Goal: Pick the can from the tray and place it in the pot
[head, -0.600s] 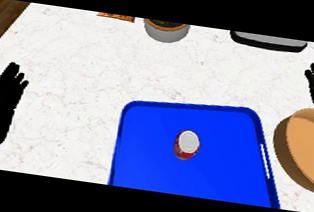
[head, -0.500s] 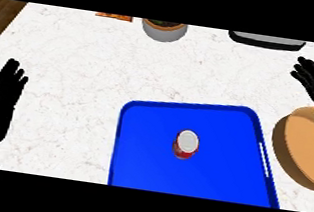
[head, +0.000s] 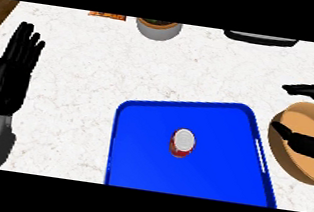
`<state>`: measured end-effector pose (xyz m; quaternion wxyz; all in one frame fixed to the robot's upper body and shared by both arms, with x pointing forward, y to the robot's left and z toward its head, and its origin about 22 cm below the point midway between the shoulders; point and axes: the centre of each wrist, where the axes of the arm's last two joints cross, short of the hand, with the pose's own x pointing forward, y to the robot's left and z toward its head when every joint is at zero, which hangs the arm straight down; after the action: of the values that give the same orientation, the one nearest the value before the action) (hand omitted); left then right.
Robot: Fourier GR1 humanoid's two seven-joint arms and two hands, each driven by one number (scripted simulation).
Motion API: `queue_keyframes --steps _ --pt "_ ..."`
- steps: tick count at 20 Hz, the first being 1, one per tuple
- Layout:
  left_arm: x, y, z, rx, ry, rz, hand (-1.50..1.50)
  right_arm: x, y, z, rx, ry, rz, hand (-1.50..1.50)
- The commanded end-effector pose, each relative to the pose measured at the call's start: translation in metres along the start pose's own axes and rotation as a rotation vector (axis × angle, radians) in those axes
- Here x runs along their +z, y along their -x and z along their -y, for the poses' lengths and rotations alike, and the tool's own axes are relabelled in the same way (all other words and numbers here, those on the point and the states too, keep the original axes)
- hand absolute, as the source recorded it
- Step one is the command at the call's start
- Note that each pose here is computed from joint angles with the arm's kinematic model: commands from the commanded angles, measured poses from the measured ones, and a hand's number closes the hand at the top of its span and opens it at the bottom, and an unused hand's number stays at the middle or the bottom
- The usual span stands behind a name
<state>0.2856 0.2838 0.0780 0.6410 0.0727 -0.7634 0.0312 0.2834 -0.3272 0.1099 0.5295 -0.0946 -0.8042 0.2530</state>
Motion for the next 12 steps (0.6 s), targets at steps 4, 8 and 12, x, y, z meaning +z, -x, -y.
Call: queue_keyframes --steps 4,8,12 --pt "-0.003 -0.006 0.005 0.017 0.035 0.024 0.00 0.042 0.015 -0.015 0.119 -0.126 0.172 -1.50" --pt "-0.004 -0.004 0.015 0.036 0.040 0.008 0.00 0.034 -0.021 -0.017 0.281 -0.219 0.106 -1.50" --pt "-0.012 -0.002 0.005 0.027 0.046 0.009 0.00 0.027 -0.040 -0.005 0.394 -0.360 -0.011 -1.50"
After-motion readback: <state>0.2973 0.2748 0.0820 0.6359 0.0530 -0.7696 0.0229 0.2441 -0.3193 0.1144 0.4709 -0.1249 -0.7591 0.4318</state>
